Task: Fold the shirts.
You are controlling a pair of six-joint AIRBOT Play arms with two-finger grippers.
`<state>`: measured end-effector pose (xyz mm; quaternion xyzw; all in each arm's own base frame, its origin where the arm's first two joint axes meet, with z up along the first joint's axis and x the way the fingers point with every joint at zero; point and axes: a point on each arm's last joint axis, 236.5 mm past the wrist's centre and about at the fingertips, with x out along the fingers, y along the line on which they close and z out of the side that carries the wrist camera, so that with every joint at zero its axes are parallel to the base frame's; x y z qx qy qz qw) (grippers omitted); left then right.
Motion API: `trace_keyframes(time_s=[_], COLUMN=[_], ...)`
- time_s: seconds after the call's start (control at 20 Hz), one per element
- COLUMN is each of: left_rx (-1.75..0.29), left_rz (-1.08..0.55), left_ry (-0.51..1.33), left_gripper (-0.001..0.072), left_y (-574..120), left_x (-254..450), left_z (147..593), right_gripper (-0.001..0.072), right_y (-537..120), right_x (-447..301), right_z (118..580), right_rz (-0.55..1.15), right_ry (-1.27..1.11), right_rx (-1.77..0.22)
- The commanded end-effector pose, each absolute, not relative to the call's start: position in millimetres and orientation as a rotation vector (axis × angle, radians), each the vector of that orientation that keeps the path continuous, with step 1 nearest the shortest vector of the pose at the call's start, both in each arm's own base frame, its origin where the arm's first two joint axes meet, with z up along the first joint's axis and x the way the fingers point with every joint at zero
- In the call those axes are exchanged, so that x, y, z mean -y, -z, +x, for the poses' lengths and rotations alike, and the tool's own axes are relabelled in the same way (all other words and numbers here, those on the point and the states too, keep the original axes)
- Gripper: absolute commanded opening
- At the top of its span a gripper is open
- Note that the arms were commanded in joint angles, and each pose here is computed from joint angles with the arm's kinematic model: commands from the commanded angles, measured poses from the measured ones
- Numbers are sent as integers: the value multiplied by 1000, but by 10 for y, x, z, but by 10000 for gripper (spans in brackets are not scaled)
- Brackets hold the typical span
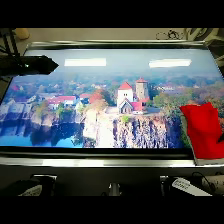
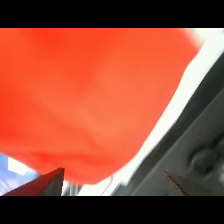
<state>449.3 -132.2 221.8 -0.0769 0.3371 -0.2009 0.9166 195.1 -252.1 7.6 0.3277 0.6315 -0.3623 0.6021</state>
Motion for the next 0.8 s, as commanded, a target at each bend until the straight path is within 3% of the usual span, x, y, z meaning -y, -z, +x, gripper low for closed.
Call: trace_keyframes(time_s=[0.0, 0.1, 0.2, 0.25, 0.3, 0.35, 0.5, 0.75], left_rx=[-701, -782, -940, -1060, -1187, -1307, -1242, -1191], left_rz=[-73, 13, 102, 107, 91, 118, 136, 114], left_ry=[356, 191, 18, -22, -33, -10, 32, 34], left_gripper=[26, 26, 30, 178, 540, 673, 612, 613], left_y=[-2154, -1918, -1485, -1194, -935, -718, -583, -581], left_x=[1171, 851, 539, 488, 514, 551, 695, 724], left_z=[4558, 4675, 4670, 4563, 4403, 4215, 4146, 4204], right_gripper=[681, 680, 676, 656, 658, 665, 665, 665], right_y=[-993, -1699, -1922, -1807, -1609, -1338, -678, -545], right_x=[2934, 2682, 1801, 1269, 840, 477, -239, -174], right_z=[2730, 3586, 4260, 4439, 4504, 4483, 4209, 4144], right_rz=[508, 278, 151, 110, 93, 112, 259, 230], right_ry=[765, 615, 401, 298, 226, 178, -4, 15], right_rx=[-1147, -919, -844, -888, -962, -1068, -1390, -1450])
